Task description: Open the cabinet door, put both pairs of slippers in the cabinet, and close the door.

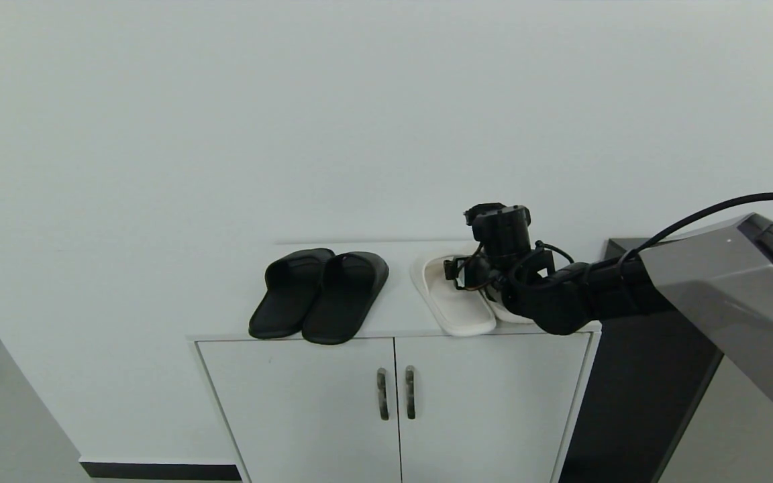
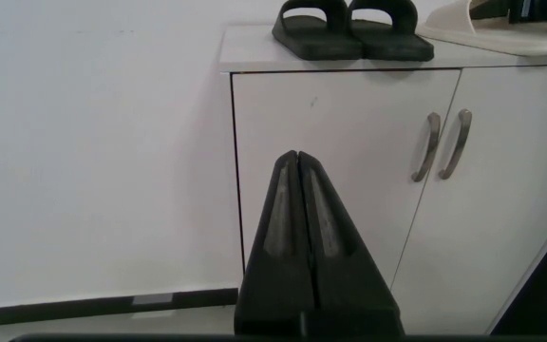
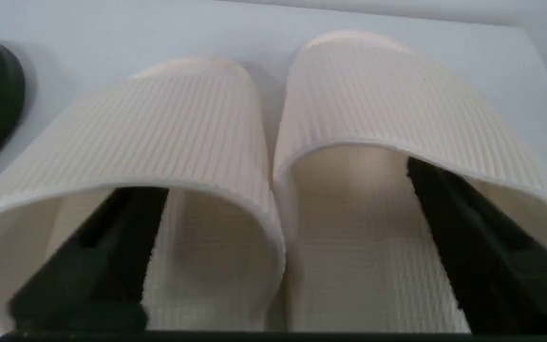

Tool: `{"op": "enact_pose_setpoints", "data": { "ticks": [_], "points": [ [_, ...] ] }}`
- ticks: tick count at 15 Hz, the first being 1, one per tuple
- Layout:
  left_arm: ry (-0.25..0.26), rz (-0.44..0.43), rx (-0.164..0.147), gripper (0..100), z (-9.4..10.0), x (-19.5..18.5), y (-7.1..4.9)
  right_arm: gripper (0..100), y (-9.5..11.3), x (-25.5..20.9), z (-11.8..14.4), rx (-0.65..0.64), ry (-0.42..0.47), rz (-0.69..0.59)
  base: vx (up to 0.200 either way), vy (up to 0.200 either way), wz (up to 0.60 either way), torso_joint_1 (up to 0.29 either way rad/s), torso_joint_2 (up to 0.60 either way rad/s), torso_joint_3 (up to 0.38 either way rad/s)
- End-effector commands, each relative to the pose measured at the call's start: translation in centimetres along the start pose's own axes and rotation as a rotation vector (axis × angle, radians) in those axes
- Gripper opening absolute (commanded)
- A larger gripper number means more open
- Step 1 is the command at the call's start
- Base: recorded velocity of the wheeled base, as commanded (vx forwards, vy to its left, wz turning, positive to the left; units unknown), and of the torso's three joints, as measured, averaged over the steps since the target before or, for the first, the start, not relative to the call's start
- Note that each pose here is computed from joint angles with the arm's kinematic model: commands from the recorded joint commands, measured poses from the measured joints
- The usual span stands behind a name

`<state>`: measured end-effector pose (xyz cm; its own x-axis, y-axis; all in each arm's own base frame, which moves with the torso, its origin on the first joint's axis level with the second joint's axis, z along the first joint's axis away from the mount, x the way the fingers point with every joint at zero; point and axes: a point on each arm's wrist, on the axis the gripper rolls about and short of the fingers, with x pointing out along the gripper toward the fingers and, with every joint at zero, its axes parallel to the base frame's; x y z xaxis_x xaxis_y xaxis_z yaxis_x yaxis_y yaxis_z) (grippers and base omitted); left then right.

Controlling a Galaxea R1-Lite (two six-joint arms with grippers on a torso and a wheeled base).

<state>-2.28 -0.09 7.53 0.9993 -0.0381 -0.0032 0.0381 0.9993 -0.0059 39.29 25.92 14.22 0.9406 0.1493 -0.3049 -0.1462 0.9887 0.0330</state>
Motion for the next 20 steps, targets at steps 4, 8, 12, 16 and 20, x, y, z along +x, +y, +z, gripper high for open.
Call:
{"op": "enact_pose_setpoints", "data": {
  "ticks": [4,8,12,16,20],
  "points": [
    [0.0,0.001,0.0,0,0.0,0.0,0.0,0,0.1,0.1,0.0,-0.001,0.002,0.005,0.0,0.0,0.0,0.0,0.0,0.0],
    [0.0,0.0,0.0,0,0.0,0.0,0.0,0,-0.2,-5.3,3.0,0.018,-0.034,0.11,0.0,0.0,0.0,0.0,0.0,0.0],
    [0.001,0.0,0.0,0,0.0,0.0,0.0,0,-1.1,-13.9,3.3,-0.004,0.0,0.327,0.0,0.0,0.0,0.0,0.0,0.0],
    [0.001,0.0,0.0,0,0.0,0.0,0.0,0,-2.4,-19.7,0.8,-0.025,0.02,0.521,0.0,0.0,0.0,0.0,0.0,0.0],
    [0.001,-0.003,0.001,0,0.0,0.0,0.0,0,-2.0,-23.1,-2.7,-0.021,0.1,0.661,-0.15,0.0,0.0,0.004,0.0,0.002]
  ]
}}
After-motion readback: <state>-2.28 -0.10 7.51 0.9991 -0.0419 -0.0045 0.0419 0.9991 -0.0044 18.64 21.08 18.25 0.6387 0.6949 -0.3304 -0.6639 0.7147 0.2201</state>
